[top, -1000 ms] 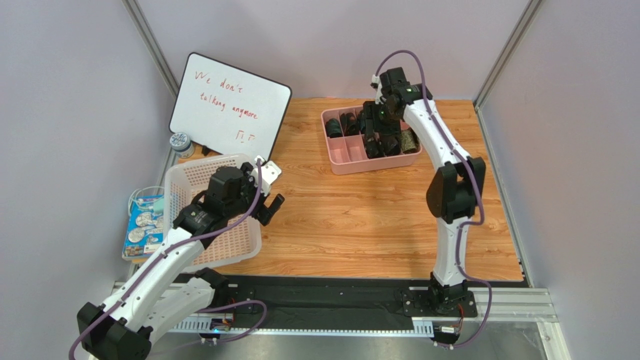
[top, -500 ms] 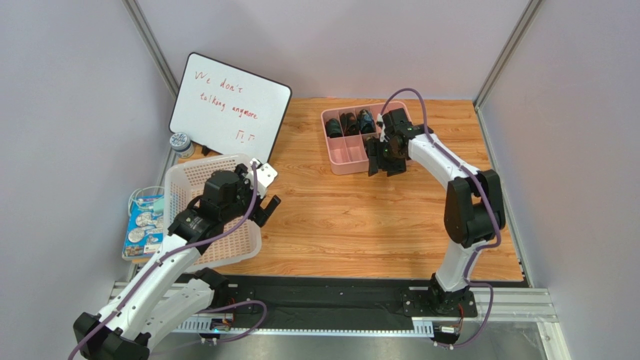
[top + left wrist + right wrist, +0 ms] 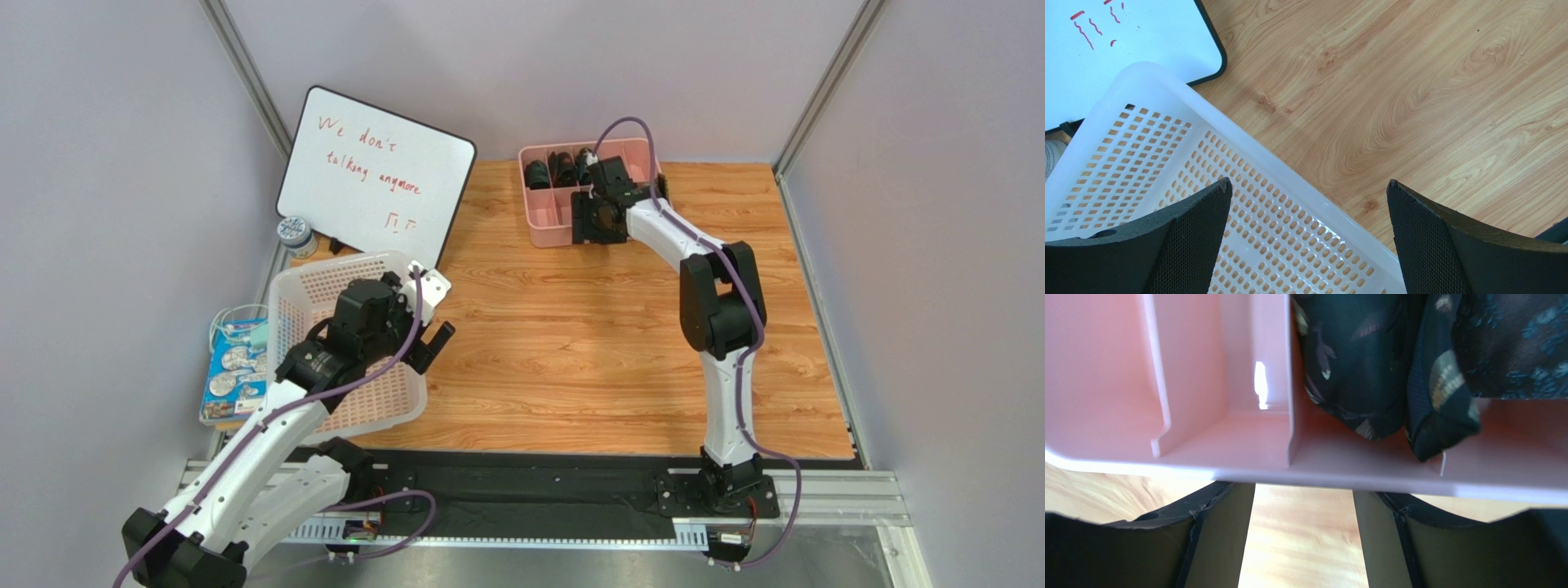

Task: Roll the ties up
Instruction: Move the bin to the corner of the board.

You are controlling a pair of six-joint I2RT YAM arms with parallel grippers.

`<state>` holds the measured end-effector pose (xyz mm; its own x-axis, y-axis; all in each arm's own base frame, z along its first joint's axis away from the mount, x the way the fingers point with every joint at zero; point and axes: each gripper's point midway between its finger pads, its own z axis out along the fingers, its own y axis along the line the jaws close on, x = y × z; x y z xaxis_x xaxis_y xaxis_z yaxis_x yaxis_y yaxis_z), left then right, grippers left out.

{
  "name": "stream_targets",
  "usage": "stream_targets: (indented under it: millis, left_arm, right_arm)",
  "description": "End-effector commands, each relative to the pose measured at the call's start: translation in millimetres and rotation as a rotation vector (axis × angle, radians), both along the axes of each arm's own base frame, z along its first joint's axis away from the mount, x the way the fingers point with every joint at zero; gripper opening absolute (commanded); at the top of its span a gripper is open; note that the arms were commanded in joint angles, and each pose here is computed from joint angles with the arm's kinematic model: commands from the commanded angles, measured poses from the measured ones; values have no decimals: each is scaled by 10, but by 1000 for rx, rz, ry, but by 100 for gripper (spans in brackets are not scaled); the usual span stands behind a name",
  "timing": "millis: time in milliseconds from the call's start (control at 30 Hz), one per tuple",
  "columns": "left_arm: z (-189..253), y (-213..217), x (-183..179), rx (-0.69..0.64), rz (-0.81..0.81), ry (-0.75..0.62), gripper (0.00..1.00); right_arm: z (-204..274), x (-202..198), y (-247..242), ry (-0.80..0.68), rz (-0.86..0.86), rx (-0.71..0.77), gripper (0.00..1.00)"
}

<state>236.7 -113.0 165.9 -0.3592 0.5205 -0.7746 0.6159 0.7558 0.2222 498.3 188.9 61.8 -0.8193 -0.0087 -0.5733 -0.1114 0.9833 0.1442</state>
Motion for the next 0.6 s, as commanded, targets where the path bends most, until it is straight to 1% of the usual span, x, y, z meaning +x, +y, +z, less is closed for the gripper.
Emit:
stream_targets:
  millis: [0, 133, 200, 233, 300, 433, 467, 533, 567]
  left_arm:
    - [82, 36, 66, 11, 16, -19, 100]
    - [66, 25, 90, 0, 25, -8, 100]
    - [85, 5, 78, -25, 32, 8, 100]
    - [80, -49, 42, -48, 10, 27, 99]
    - [100, -108, 13, -85, -1, 51, 100]
    - [160, -288, -30, -175, -31, 114, 100]
    - [251, -323, -17, -190, -40, 112, 99]
    - [265, -407, 8, -207, -52, 159, 100]
    - [370, -449, 32, -224, -57, 165, 99]
  right_arm:
    - [419, 520, 162, -174, -23, 75, 64]
    - [477, 652, 252, -195, -22, 99, 63]
    - [517, 611, 332, -179, 4, 138, 64]
    - [613, 581, 366, -182, 17, 161, 64]
    - [739, 472, 532, -168, 94, 242, 66]
    - [1299, 326, 705, -260, 211, 294, 68]
    - [1586, 229, 733, -295, 248, 324, 68]
    - [1769, 54, 707, -291, 277, 331, 68]
    - [1881, -48, 684, -303, 307, 325, 68]
